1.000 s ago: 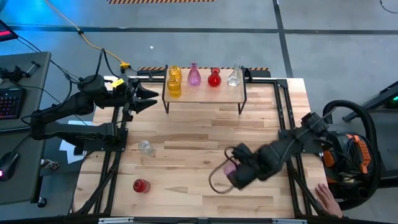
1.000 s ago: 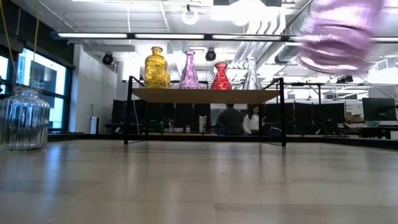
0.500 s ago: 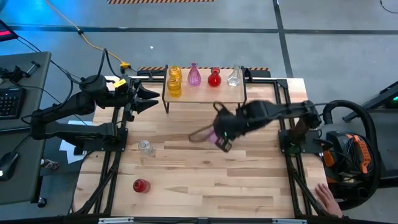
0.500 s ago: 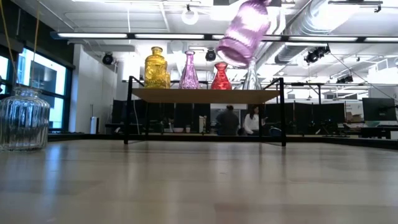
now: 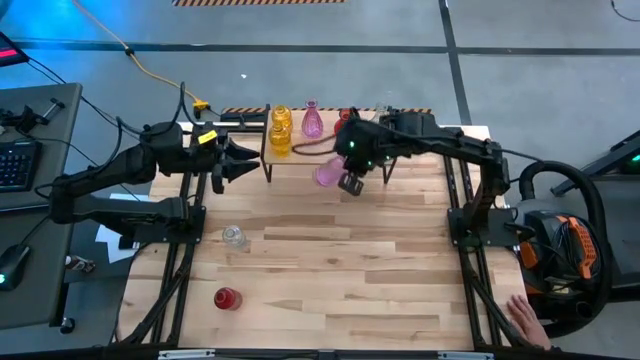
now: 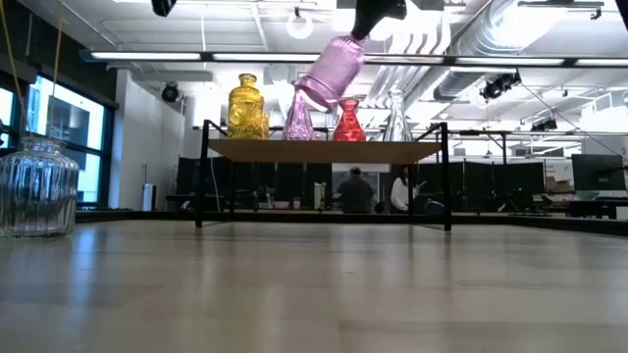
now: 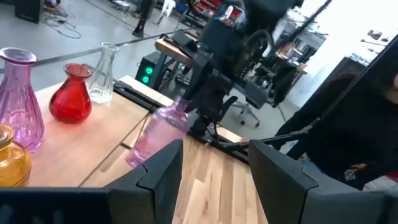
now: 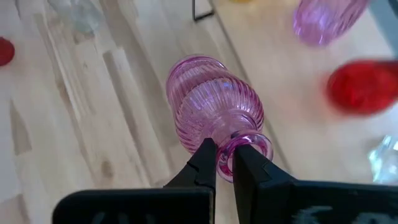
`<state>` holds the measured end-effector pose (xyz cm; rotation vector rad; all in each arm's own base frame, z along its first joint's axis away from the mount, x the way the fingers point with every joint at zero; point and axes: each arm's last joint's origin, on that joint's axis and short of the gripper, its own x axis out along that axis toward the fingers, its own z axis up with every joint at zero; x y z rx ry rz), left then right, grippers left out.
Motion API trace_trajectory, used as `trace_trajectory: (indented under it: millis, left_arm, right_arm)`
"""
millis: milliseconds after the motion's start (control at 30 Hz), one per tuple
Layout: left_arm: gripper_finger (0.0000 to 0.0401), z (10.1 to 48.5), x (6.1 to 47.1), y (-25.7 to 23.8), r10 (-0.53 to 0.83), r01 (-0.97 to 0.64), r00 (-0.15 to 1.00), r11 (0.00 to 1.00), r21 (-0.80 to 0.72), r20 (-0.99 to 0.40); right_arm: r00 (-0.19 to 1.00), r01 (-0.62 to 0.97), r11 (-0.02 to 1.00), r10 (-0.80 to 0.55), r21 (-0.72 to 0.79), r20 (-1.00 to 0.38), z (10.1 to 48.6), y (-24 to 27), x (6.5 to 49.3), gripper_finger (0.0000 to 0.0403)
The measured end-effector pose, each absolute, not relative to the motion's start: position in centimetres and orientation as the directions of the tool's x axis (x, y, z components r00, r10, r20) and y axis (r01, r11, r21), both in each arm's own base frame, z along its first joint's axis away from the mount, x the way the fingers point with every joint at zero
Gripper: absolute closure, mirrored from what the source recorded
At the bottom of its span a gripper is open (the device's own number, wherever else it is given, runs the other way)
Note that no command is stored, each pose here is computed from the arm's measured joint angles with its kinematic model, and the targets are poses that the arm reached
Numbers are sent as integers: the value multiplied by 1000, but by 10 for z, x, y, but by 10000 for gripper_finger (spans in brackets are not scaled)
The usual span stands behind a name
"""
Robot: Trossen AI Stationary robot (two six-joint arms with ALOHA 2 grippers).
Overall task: Sort vases onto shelf
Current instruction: Put the purple vase on the shelf
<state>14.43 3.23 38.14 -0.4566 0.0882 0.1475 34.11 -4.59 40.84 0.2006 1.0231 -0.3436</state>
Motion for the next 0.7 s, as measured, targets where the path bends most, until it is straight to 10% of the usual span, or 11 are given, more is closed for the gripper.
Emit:
trace_trajectory:
  millis: [700]
  left_arm:
    - [226,363,175,45,210,-292,946,882,-371,-245]
  right_arm:
    - [569,202,975,-192,-90,-799,415,-100,340,402]
